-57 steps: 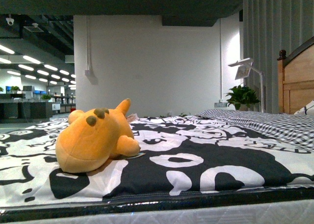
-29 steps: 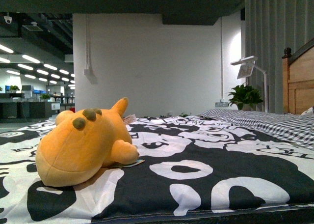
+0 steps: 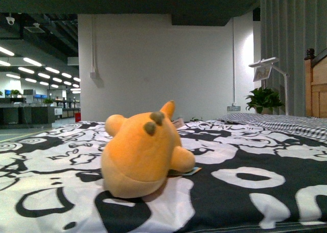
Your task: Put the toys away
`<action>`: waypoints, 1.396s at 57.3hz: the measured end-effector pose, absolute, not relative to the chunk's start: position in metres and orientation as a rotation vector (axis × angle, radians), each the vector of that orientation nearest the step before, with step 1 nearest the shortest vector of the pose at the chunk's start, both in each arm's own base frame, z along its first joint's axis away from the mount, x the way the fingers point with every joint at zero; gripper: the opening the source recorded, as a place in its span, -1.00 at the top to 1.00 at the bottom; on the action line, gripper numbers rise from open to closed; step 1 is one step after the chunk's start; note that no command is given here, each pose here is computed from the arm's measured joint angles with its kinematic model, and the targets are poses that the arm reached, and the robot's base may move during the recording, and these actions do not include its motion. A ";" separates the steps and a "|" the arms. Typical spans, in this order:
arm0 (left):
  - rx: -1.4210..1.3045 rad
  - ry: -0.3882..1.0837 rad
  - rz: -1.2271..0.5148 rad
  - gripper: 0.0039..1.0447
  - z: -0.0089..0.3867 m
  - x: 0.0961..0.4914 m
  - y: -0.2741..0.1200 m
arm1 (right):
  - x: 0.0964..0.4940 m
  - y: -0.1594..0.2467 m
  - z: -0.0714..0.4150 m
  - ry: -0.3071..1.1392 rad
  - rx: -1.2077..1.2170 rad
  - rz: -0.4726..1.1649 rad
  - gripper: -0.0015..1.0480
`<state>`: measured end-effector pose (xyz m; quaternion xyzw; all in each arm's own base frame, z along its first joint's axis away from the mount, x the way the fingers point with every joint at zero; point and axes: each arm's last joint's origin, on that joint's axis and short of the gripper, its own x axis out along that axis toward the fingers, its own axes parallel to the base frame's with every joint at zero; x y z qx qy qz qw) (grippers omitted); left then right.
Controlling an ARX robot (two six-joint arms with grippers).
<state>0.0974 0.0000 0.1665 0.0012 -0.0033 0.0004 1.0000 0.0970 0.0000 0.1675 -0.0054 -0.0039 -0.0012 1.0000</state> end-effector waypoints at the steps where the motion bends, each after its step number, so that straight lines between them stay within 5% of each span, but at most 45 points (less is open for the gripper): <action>1: 0.002 -0.006 0.002 -0.89 0.166 0.097 0.000 | 0.097 0.000 0.167 -0.007 -0.011 -0.002 -0.87; 48: 0.002 -0.004 0.003 -0.89 0.166 0.097 0.000 | 0.097 0.000 0.168 -0.009 -0.011 0.005 -0.87; 57: 0.002 -0.004 0.003 -0.89 0.166 0.097 0.000 | 0.102 0.002 0.163 0.077 0.048 -0.230 -0.87; 80: 0.002 -0.004 0.003 -0.89 0.166 0.097 0.000 | 0.136 0.022 0.213 -0.047 0.100 -0.183 -0.87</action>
